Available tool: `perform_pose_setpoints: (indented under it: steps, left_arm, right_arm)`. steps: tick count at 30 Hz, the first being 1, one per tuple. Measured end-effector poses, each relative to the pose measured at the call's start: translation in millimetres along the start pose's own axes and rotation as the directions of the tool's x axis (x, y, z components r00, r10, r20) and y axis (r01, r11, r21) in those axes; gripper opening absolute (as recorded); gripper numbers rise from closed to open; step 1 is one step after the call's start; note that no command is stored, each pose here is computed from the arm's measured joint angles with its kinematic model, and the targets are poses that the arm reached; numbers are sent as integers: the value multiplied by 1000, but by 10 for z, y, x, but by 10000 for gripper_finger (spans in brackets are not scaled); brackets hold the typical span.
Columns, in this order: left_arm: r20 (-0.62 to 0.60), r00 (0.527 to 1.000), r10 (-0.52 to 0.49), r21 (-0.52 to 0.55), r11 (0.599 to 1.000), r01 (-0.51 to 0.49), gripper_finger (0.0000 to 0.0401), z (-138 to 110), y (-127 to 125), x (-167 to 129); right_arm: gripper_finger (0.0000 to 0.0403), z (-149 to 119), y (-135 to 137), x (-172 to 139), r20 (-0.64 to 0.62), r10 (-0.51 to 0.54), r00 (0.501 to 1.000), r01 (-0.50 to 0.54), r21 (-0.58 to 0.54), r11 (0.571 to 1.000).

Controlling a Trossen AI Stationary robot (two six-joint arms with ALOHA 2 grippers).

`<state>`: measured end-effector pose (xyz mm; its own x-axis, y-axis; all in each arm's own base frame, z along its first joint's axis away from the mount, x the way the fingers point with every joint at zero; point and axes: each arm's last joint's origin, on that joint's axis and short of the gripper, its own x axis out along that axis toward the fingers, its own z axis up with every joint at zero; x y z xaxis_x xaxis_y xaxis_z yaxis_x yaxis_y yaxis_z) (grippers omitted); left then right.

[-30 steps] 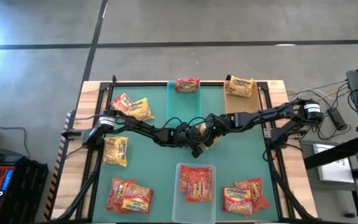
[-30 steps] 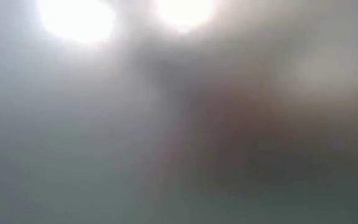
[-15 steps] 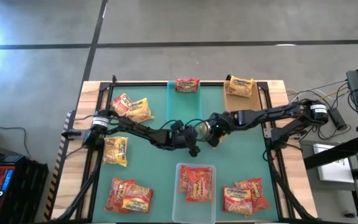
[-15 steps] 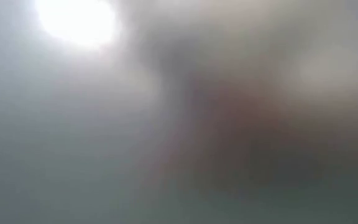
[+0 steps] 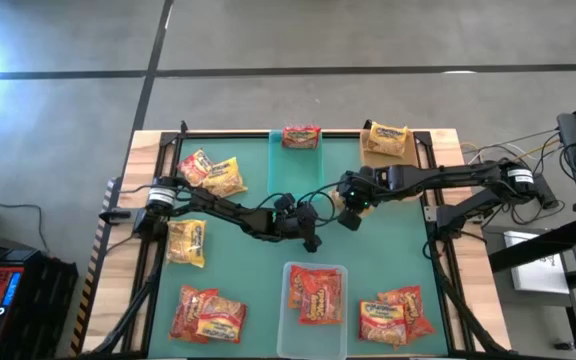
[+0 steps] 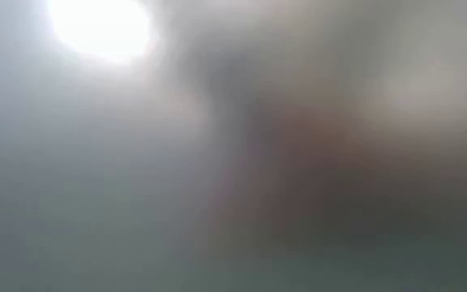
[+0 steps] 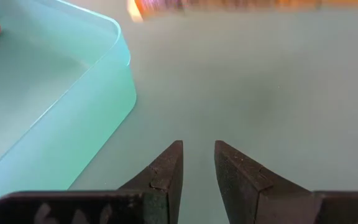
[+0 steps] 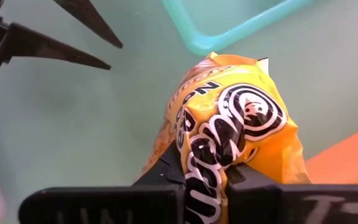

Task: Sort Maruchan noodles
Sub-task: Put the right yellow pack noodle into the yellow bin

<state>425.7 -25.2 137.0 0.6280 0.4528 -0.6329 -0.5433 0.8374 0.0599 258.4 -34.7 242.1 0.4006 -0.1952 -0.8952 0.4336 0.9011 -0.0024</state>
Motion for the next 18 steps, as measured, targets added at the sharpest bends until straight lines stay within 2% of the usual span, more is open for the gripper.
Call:
perform_pose_setpoints:
  steps: [4,8,14,18]
  left_arm:
    - [-1,1000,1,1,1000,-1,75,-1,1,0]
    - [-2,1000,1,1,1000,-1,75,-1,1,0]
    - [-2,1000,1,1,1000,-1,75,0,1,-1]
    - [-1,1000,1,1,1000,-1,75,3,1,-3]
  right_arm:
    - [13,90,-115,-199,-28,-151,988,145,-155,977]
    - [13,122,-317,-347,-86,-313,946,274,-309,911]
    - [13,110,-636,-317,-165,-379,910,266,-469,842]
    - [13,78,-851,-223,-230,-401,887,239,-515,823]
